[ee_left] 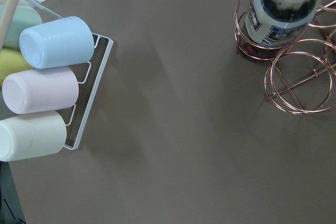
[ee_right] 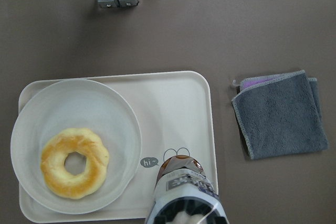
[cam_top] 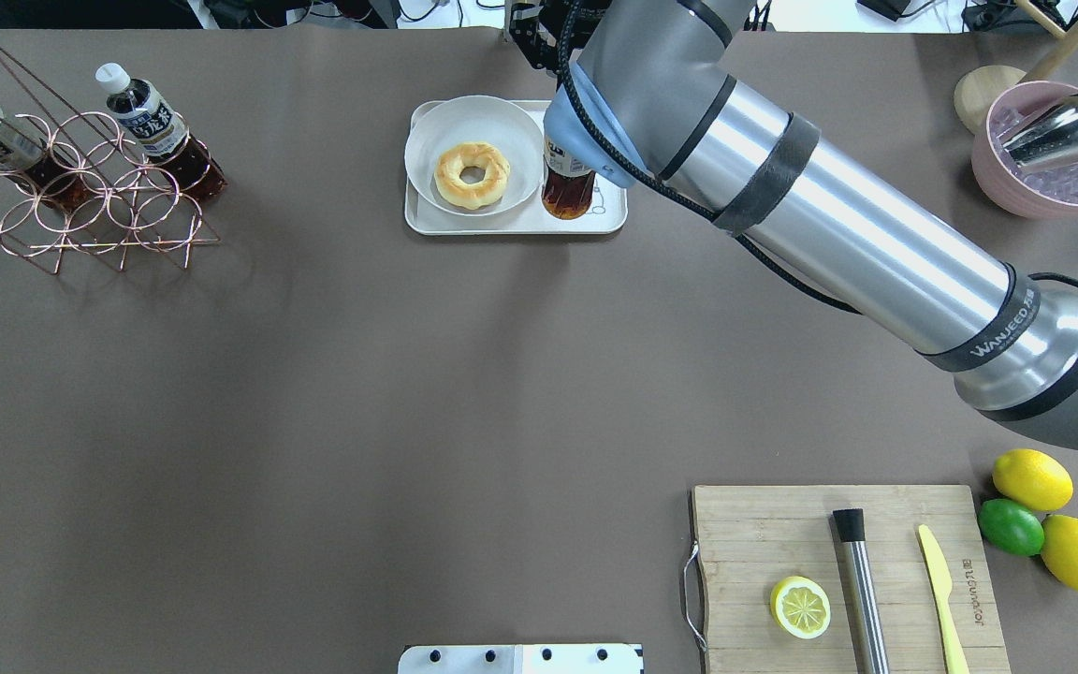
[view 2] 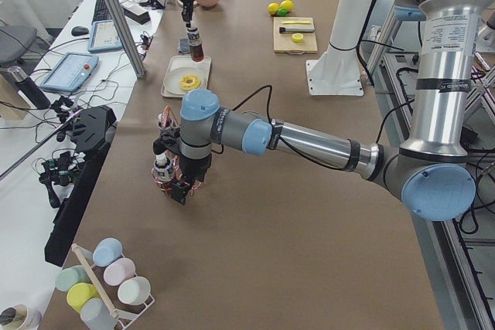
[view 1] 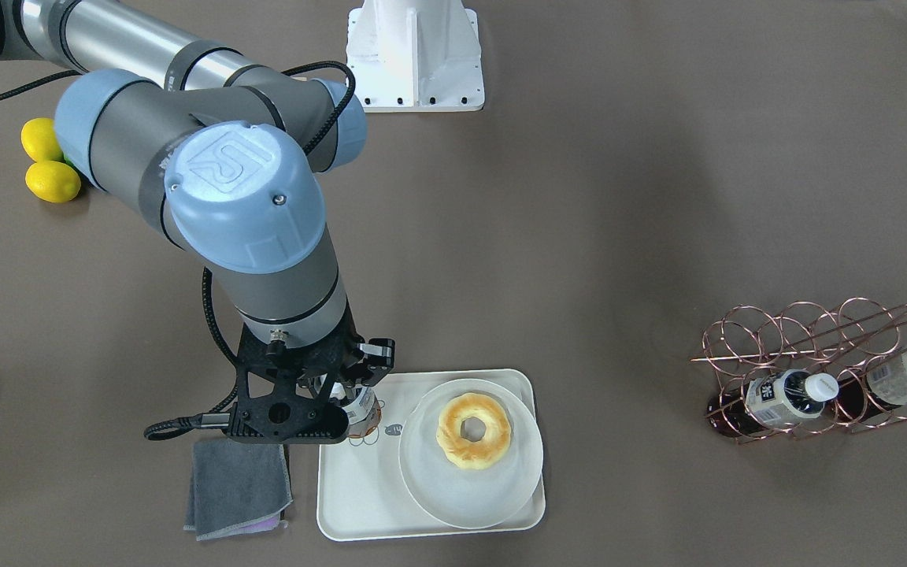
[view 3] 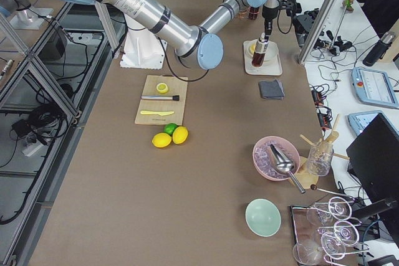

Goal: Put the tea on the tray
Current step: 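Lift the bottle with the right gripper and carry it onto the tray, then set the bottle down beside the glass bowl and open the right gripper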

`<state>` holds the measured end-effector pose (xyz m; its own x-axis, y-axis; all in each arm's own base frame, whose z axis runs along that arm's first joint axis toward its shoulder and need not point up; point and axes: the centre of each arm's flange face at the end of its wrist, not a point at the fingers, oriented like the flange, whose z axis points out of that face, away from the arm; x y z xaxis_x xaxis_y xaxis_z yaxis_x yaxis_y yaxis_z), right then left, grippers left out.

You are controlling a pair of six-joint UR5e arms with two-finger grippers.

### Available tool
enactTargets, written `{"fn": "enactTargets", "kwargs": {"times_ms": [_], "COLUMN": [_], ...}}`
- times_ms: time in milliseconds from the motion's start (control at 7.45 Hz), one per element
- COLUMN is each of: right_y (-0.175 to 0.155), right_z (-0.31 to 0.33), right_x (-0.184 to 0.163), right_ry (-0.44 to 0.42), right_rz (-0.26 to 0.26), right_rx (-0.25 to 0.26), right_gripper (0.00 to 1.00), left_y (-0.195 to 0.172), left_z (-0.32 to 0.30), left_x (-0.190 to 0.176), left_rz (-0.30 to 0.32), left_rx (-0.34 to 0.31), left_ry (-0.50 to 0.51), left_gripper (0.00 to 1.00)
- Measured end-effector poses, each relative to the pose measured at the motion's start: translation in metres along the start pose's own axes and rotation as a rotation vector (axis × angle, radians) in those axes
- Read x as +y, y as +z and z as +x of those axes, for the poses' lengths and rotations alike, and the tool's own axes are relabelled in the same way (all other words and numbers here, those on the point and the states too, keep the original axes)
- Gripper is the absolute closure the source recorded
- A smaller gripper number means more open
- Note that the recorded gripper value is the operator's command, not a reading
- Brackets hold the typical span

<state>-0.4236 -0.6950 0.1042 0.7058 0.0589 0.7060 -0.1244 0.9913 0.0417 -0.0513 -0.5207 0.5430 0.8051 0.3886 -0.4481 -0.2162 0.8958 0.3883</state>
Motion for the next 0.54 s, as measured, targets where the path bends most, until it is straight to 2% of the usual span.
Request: {"fn": "enactTargets", "kwargs": {"times_ms": [537], "right_y": [0.019], "right_z": [0.002], "right_x": [-0.007], "right_ry": [-0.012], "right_rz": [0.006], "right_rx": [0.002], "right_gripper": [1.00], "left_y": [0.001], "left_z": [-0.001], "left_x": [0.000], "left_rz": [-0.002], "left_rx": [0.000], "left_ry": [0.001], "left_gripper": [0.02]}}
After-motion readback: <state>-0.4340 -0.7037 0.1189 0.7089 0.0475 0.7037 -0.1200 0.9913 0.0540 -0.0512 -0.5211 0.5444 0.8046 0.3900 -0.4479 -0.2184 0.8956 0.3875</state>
